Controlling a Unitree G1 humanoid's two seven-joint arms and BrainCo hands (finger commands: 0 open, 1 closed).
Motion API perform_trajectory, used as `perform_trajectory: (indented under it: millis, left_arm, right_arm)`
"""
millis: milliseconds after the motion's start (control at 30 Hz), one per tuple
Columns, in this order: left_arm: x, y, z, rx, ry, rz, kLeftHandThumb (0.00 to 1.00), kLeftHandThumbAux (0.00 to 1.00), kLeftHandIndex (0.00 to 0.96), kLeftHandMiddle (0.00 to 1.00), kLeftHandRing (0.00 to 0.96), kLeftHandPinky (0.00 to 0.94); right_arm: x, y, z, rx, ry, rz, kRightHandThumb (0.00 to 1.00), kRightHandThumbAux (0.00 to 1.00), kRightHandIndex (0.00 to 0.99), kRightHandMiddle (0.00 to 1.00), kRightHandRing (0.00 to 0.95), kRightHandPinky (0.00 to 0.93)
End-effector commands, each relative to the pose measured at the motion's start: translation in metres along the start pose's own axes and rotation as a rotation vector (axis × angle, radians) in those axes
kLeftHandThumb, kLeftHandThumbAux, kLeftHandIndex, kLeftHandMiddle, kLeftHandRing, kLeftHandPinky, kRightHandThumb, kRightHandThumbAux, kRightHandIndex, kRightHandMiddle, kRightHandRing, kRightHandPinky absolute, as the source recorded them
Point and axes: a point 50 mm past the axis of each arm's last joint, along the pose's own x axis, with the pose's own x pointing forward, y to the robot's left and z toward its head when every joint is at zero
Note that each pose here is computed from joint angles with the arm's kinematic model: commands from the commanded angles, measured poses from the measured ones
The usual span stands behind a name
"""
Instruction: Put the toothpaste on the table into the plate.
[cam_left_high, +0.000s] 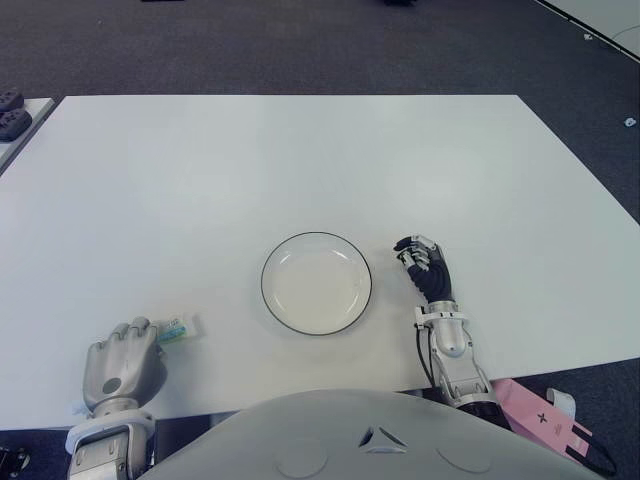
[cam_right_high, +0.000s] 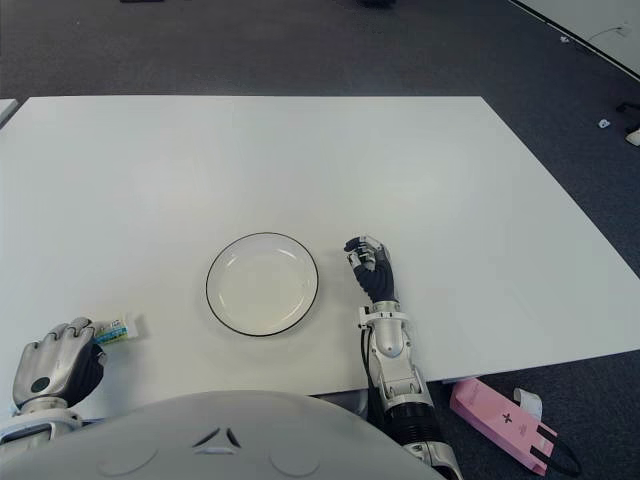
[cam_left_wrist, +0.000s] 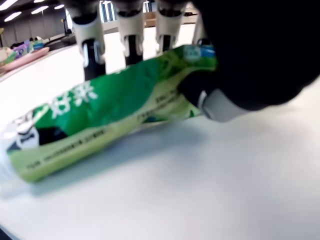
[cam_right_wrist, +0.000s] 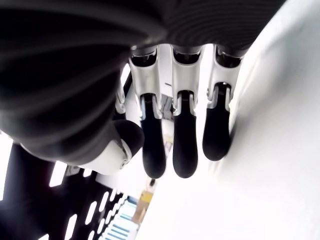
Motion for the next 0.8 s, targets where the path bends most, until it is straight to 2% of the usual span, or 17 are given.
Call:
perform_trajectory:
  millis: [33, 500, 800]
  left_arm:
    - [-0.006, -0.012, -0.001, -0.04, 0.007, -0.073, 0.71, 0.707, 0.44, 0.767, 0.77, 0.801]
    - [-0.004, -0.008, -0.001, -0.086, 0.001, -0.064, 0.71, 0.709, 0.44, 0.776, 0.779, 0.791]
    - [0.005, 0.001, 0.0, -0.116, 0.001, -0.014, 0.709, 0.71, 0.44, 0.779, 0.778, 0.786]
  right_arm:
    - [-0.012, -0.001, -0.018, -0.016, 0.098, -0.005, 0.697, 0.735, 0.423, 0.487, 0.499, 0.51]
    - [-0.011, -0.002, -0.018, -0.019, 0.092, -0.011, 0.696, 0.735, 0.422, 0.49, 0.507, 0.522]
    - [-0.01, -0.003, -0.018, -0.036, 0.117, 0.008, 0.694, 0.738, 0.419, 0.451, 0.466, 0.47]
